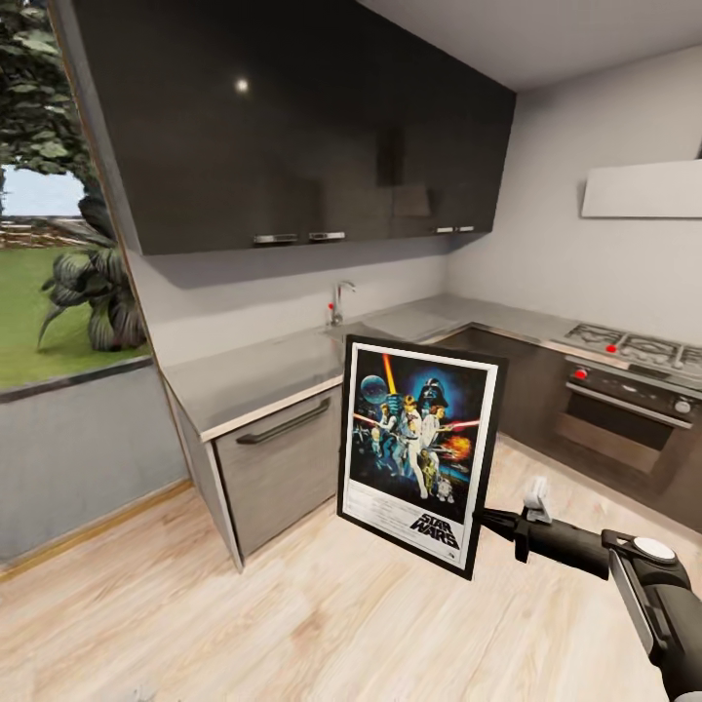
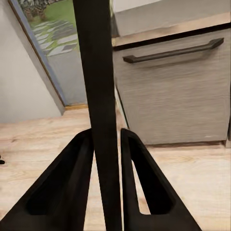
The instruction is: Pick up the poster from the kitchen countertop and hang it on one of the wall nails in the kitchen.
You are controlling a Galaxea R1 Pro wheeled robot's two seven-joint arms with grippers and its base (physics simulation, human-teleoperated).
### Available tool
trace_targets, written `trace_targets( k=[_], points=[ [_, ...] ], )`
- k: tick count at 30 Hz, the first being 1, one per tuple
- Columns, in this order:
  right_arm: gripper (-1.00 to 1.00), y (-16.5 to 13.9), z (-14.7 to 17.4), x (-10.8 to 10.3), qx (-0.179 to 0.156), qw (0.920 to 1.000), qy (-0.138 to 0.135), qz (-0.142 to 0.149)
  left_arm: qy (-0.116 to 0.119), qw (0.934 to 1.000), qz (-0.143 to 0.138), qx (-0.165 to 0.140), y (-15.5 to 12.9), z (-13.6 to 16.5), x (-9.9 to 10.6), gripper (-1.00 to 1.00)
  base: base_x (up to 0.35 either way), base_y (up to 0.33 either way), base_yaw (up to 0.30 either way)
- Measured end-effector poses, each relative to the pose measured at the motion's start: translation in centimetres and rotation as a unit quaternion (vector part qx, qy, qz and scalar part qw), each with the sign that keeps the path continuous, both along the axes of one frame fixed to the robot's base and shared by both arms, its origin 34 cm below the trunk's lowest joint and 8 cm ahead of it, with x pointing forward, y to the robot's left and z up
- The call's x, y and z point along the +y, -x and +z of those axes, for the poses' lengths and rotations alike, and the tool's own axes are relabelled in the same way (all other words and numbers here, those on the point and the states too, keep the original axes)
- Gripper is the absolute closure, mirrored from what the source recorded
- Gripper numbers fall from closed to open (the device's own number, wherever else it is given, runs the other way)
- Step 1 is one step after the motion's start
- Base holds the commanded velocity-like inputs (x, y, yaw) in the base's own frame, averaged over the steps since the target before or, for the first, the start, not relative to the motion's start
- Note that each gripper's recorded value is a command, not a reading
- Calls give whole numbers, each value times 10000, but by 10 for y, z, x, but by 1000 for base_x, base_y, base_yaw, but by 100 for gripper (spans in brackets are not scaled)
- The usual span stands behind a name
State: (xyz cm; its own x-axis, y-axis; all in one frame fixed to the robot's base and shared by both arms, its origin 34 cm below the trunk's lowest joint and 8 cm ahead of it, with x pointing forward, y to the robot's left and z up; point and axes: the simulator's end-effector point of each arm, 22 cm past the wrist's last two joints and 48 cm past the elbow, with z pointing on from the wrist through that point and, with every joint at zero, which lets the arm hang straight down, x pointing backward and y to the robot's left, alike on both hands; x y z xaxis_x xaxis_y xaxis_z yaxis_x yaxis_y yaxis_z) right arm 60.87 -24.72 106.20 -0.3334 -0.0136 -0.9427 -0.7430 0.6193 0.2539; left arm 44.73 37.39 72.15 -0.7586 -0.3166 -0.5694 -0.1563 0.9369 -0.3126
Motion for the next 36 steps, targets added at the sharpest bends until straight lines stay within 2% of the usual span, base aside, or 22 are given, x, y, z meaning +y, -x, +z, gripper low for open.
trace_targets(
  k=[7,14,22,36],
  points=[
    [100,0,2,0,-30,10000,11,2,-12,10000,7,-3,0,1,2,-100,-255,149,289],
    [100,0,4,1,-58,10000,24,3,-12,10000,7,-8,0,1,2,-100,-71,88,291],
    [100,-7,1,-4,-54,9998,92,-172,-15,10000,10,-3,0,1,3,-100,-109,250,291],
    [100,-8,1,-4,-53,9997,100,-195,-14,10000,10,-3,0,1,2,-100,-158,276,291]
  ],
)
